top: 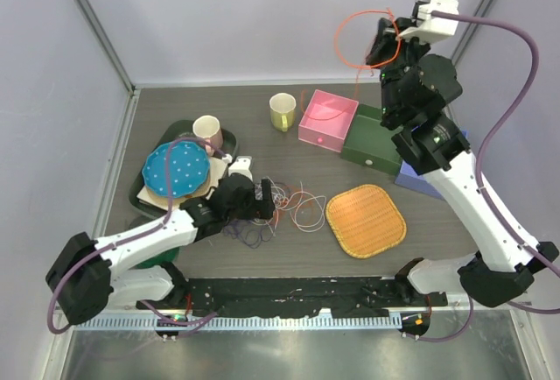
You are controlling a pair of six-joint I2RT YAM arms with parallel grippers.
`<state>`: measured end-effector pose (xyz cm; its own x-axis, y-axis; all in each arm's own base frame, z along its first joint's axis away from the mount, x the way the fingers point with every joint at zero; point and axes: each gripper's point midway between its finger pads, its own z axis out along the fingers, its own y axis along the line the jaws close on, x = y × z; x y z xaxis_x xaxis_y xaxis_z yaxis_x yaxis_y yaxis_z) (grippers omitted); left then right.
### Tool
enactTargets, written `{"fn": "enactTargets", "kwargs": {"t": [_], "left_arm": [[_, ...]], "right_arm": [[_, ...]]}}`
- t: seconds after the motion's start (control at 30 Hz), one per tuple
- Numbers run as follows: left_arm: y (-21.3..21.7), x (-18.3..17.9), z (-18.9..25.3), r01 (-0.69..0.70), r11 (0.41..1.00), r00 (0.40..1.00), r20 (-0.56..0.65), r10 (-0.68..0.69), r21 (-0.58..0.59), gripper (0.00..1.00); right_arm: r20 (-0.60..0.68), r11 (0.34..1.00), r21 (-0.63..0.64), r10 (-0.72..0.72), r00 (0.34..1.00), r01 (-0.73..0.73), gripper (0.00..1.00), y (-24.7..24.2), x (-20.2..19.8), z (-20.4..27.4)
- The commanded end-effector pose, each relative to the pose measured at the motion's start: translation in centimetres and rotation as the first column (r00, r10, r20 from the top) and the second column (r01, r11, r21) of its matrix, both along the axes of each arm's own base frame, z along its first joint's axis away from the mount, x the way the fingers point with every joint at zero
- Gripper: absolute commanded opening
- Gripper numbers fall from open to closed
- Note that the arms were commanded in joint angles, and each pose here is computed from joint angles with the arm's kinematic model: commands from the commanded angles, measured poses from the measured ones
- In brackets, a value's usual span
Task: Untangle the cables
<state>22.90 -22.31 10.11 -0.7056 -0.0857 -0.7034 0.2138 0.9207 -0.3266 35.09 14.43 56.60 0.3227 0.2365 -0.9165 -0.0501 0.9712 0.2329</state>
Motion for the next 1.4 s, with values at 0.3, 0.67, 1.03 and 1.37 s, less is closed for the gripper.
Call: {"fn": "enactTargets", "kwargs": {"t": [0.3,0.67,1.03,1.37], "left_arm": [[-2.8,2.1,-2.7,-0.023,0.999,0.996,-0.090,0.026,0.031,1.00],[-3.3,2.3,-4.0,-0.003,0.997,0.993,-0.121,0.012,0.072,1.00],[-3.1,2.3,-5.0,-0.002,0.995,0.990,-0.143,0.016,0.100,1.00],[-3.4,2.3,-5.1,0.004,0.997,0.989,-0.150,0.009,0.082,0.92]], "right_arm": [[-0.363,0.880,-0.122,-0.470,0.805,0.459,0.01,-19.4,4.7,-11.7],[-0.562,0.742,-0.099,-0.591,0.578,0.663,0.01,-28.6,6.6,-24.4],[-0.599,0.641,-0.121,-0.656,0.459,0.758,0.01,-31.8,4.3,-29.6],[-0.732,0.692,-0.091,-0.534,0.423,0.716,0.53,-30.0,3.7,-35.1]]}}
